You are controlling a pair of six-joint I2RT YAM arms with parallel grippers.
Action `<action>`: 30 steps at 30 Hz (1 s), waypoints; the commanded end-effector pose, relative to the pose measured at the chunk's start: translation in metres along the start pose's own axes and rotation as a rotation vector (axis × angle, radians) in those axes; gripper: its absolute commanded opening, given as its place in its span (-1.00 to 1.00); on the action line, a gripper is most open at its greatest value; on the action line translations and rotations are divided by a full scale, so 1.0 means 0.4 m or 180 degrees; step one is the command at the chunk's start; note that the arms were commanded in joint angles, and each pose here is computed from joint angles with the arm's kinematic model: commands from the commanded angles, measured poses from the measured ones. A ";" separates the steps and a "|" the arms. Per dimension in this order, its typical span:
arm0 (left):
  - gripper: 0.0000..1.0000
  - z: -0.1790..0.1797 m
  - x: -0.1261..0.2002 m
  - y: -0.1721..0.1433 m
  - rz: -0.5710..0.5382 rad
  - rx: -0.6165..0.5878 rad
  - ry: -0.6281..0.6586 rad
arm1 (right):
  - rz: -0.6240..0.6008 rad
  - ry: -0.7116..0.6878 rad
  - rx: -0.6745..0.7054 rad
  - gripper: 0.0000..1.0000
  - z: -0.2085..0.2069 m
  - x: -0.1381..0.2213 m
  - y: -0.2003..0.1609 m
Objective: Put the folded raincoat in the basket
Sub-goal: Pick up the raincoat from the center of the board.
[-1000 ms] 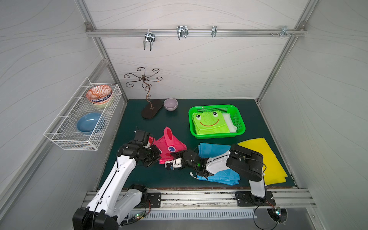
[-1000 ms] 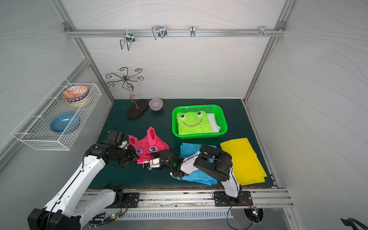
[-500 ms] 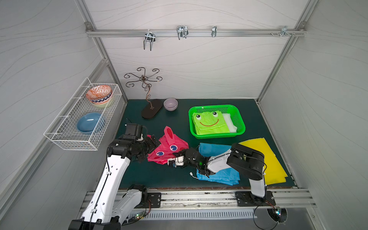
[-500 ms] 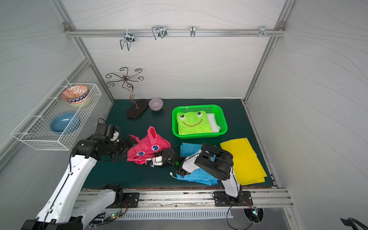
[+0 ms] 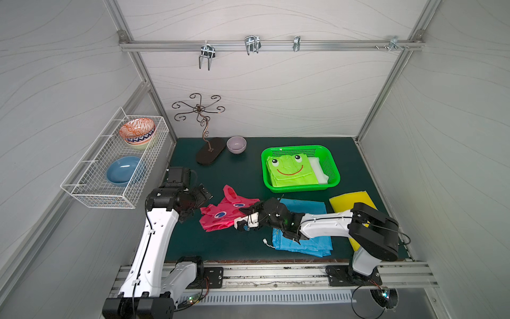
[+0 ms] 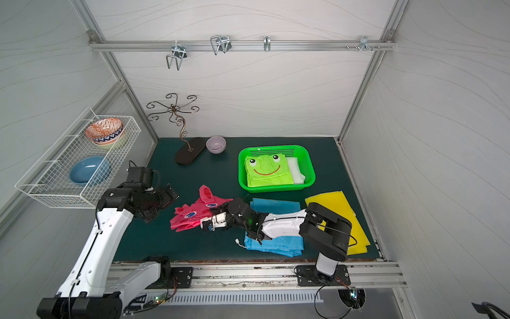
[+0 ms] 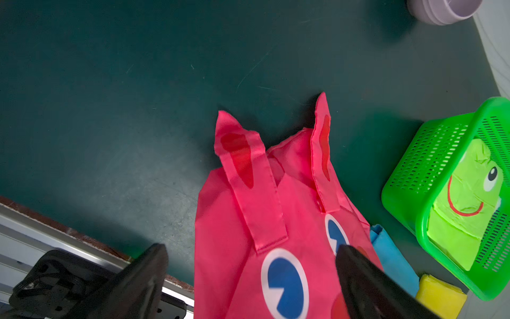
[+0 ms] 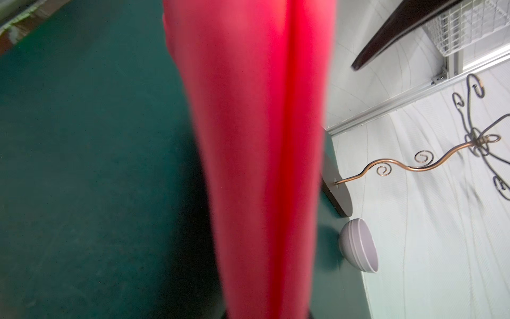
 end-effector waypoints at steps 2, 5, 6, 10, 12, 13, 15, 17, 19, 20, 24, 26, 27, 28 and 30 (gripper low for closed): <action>0.99 -0.013 -0.020 0.013 -0.0045 0.0064 -0.0084 | -0.0030 0.0019 0.0146 -1.00 -0.047 0.027 0.007; 0.99 -0.004 -0.022 0.020 -0.0060 0.0083 -0.0050 | -0.0001 0.0065 0.0227 -1.00 -0.071 0.044 0.015; 0.99 -0.003 -0.023 0.023 -0.0072 0.0082 -0.0044 | -0.0007 0.0089 0.0247 -1.00 -0.080 0.052 0.021; 0.99 -0.009 -0.033 0.028 -0.0057 0.0041 -0.0084 | -0.0042 0.0208 0.0333 -1.00 -0.133 0.089 0.044; 0.99 -0.017 -0.045 0.022 0.0015 -0.0002 -0.0128 | -0.0003 0.0260 0.0369 -1.00 -0.163 0.106 0.046; 0.99 -0.018 -0.052 0.019 0.0047 -0.0008 -0.0130 | 0.0015 0.0251 0.0380 -1.00 -0.180 0.117 0.046; 0.99 -0.021 -0.066 0.012 0.0113 -0.0019 -0.0143 | 0.0052 0.0236 0.0375 -1.00 -0.212 0.138 0.040; 0.99 -0.023 -0.078 0.007 0.0161 -0.0036 -0.0154 | 0.0089 0.0226 0.0342 -1.00 -0.243 0.162 0.029; 0.99 -0.028 -0.088 0.000 0.0226 -0.0072 -0.0190 | 0.0125 0.0223 0.0311 -1.00 -0.272 0.187 0.015; 0.99 -0.033 -0.093 -0.006 0.0283 -0.0088 -0.0221 | 0.0161 0.0215 0.0301 -1.00 -0.289 0.200 0.003; 0.99 -0.045 -0.117 -0.029 0.0489 -0.0097 -0.0301 | 0.0409 0.0070 0.0296 -1.00 -0.369 0.249 -0.063; 0.99 -0.048 -0.127 -0.034 0.0544 -0.0086 -0.0320 | 0.0563 -0.0032 0.0302 -1.00 -0.410 0.275 -0.097; 0.99 -0.049 -0.133 -0.037 0.0569 -0.0079 -0.0326 | 0.0654 -0.0096 0.0299 -1.00 -0.431 0.287 -0.119; 0.99 -0.050 -0.136 -0.039 0.0586 -0.0082 -0.0339 | 0.0727 -0.0160 0.0294 -1.00 -0.450 0.300 -0.137; 0.99 -0.054 -0.143 -0.045 0.0639 -0.0071 -0.0370 | 0.0909 -0.0301 0.0252 -1.00 -0.493 0.329 -0.186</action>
Point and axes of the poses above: each gripper's point midway between its finger pads, its own x axis back along the fingers, its own z axis along the line the jaws close on, y = z × x, the point moved 1 cm from there along x, back along the fingers, and after that the axes turned 12 degrees about x, right-handed, at the moved point
